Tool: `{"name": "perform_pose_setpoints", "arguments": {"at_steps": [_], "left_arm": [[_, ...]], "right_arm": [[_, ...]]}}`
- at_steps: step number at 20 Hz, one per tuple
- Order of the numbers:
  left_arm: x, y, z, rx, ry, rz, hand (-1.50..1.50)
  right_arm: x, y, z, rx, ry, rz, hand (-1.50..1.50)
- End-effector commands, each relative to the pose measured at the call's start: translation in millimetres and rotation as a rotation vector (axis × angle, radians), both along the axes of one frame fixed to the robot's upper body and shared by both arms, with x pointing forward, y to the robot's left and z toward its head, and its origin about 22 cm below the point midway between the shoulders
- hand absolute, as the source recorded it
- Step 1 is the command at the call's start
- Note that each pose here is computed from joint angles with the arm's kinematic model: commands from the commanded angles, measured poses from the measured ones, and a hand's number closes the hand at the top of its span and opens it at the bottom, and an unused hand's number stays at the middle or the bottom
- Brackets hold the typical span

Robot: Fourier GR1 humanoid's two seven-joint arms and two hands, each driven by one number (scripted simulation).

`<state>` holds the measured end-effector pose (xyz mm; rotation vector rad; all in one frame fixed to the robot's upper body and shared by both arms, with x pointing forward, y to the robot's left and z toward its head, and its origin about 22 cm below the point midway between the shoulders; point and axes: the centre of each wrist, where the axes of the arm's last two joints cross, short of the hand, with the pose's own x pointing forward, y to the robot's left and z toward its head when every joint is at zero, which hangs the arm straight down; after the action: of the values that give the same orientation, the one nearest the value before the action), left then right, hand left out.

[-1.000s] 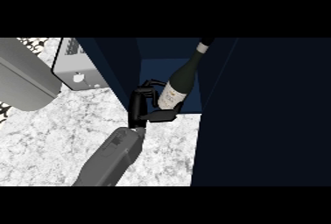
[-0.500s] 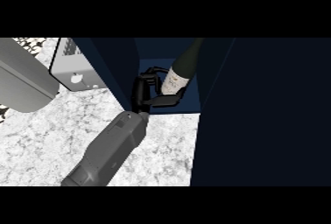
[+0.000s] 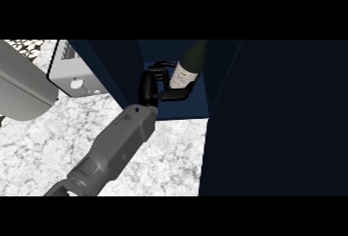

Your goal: Pick up the wine, place it into the cabinet and close the cabinet

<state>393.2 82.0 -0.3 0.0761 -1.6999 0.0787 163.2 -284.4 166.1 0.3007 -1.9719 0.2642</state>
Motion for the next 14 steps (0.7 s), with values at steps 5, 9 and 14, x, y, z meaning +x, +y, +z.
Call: {"name": "perform_pose_setpoints", "arguments": {"at_steps": [5,9,14], "left_arm": [[8.3,6.2,-2.2,0.104,0.051,0.027,1.5],[-4.3,24.5,-31.2,0.082,0.077,0.028,1.5],[-1.8,30.1,-32.8,0.124,0.086,0.028,1.5]], "right_arm": [[4.0,0.9,10.2,-0.014,-0.014,0.027,-1.5],[4.7,7.7,-5.6,0.017,-0.018,0.054,-1.5],[7.7,9.1,4.3,0.0,-0.046,0.045,-1.5]]}}
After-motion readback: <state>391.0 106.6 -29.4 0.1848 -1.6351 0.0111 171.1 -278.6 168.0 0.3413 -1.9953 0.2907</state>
